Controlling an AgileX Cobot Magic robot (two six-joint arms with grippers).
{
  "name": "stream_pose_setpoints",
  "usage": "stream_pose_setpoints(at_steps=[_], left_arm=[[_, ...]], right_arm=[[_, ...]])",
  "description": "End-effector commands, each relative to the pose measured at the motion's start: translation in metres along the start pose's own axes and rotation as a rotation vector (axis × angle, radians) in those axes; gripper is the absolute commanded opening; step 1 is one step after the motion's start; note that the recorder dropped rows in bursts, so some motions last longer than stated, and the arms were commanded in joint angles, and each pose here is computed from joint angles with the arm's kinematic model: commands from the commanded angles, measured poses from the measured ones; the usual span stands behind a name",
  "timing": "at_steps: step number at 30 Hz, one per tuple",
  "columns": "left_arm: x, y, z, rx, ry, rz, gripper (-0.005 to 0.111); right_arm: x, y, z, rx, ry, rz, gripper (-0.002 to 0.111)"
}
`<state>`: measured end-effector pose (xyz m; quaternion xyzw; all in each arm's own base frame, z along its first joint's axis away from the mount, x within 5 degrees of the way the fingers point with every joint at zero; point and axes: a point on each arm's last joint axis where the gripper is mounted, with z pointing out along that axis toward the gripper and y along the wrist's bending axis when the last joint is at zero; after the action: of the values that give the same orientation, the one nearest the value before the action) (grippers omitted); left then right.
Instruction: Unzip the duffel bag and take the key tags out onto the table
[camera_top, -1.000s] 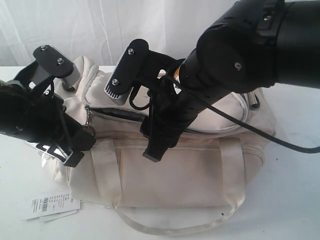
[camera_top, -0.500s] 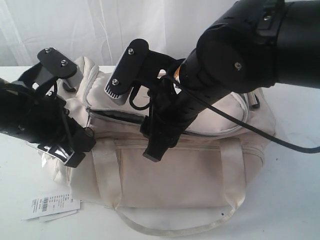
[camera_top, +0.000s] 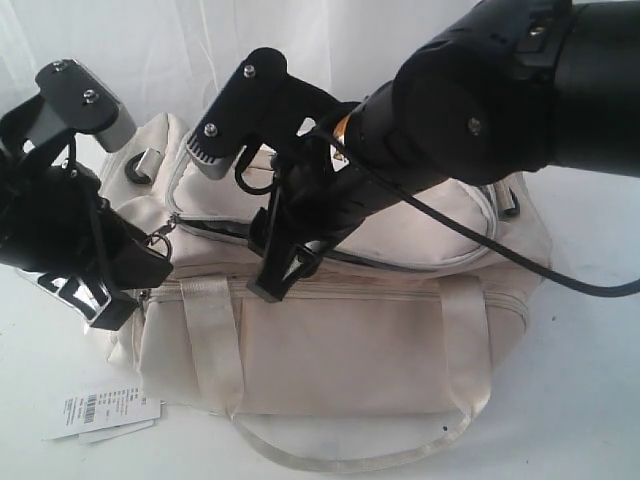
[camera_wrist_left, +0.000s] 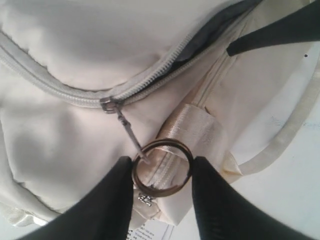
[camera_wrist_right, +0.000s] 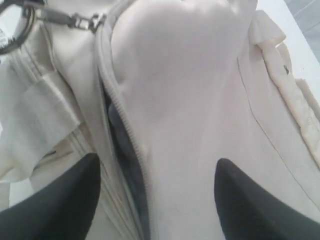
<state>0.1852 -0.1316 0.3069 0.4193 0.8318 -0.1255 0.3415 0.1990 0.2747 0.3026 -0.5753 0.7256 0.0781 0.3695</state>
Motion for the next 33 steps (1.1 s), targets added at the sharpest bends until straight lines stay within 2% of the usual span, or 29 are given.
stream_pose_setpoints(at_steps=[1, 7, 17, 19, 24, 30, 33], left_arm=[[-0.001, -0.003, -0.011, 0.000, -0.023, 0.011, 0.000], [-0.001, -0.005, -0.022, -0.014, -0.058, 0.023, 0.000], [-0.001, -0.005, -0.025, -0.023, -0.066, 0.031, 0.000], [-0.001, -0.005, -0.026, -0.028, -0.066, 0.037, 0.000], [0.001, -0.003, -0.027, -0.056, -0.050, 0.071, 0.000], [0.002, 0.000, -0.027, -0.086, -0.037, 0.102, 0.000], [0.001, 0.001, -0.027, -0.100, -0.039, 0.111, 0.000]], right_arm=[[-0.004, 0.000, -0.001, 0.001, -0.049, 0.030, 0.061], [-0.004, 0.000, 0.002, 0.003, -0.054, 0.019, 0.061], [0.005, 0.006, 0.031, -0.033, 0.028, 0.019, 0.059], [0.005, 0.006, 0.031, -0.034, 0.032, 0.031, 0.054], [0.011, 0.008, 0.030, -0.054, 0.091, 0.030, 0.027], [0.016, 0.009, 0.030, -0.073, 0.150, 0.031, 0.001], [0.018, 0.010, 0.029, -0.080, 0.171, 0.031, 0.000]])
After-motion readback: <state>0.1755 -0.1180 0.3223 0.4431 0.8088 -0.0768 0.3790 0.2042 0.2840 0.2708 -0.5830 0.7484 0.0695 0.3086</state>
